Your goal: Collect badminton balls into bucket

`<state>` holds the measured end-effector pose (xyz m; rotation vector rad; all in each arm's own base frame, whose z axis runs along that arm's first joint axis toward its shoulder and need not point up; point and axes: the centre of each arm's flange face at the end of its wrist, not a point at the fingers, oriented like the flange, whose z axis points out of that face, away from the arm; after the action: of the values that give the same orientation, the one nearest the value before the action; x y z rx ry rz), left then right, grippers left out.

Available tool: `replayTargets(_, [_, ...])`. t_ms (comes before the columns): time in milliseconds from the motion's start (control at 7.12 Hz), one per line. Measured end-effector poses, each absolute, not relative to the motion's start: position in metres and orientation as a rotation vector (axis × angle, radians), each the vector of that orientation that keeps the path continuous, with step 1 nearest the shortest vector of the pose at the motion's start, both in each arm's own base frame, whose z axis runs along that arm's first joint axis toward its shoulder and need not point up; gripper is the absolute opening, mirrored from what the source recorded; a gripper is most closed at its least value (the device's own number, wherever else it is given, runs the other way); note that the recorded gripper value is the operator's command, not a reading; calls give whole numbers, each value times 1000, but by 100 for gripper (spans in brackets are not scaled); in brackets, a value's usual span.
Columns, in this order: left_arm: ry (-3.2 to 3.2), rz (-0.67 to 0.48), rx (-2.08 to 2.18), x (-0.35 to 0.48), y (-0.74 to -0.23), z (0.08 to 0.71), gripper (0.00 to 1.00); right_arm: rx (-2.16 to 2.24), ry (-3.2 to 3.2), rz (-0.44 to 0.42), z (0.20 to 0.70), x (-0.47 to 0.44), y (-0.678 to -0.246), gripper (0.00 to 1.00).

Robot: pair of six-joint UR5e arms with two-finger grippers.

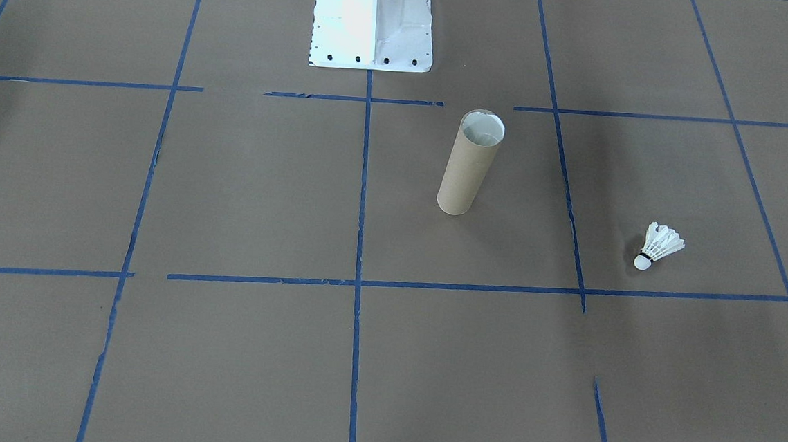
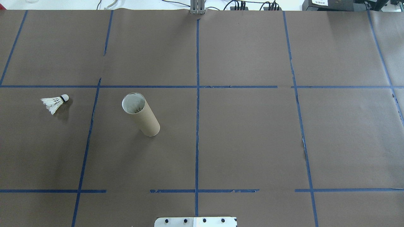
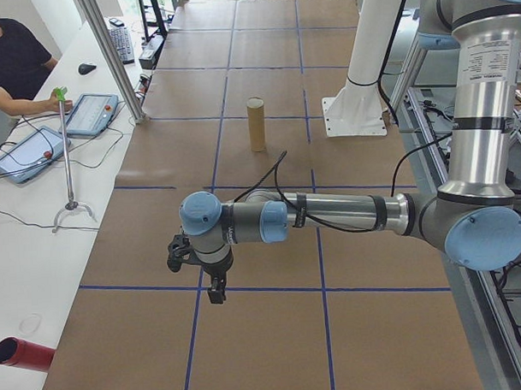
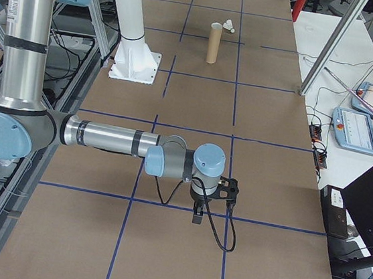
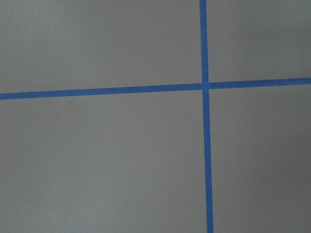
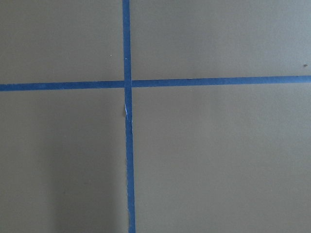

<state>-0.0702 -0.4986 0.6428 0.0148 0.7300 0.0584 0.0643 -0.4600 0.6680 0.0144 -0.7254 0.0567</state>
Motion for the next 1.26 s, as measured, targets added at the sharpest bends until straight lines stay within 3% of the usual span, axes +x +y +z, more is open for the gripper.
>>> replayTargets(281, [729, 41, 34, -70, -504, 630, 100, 14, -725, 57, 668, 64, -460, 100])
replayTargets(702, [792, -194, 81, -65, -520, 565, 100, 14, -725, 57, 668, 64, -460, 100])
replayTargets(1264, [998, -318, 199, -17, -479, 561, 100, 14, -725, 57, 668, 64, -460, 100])
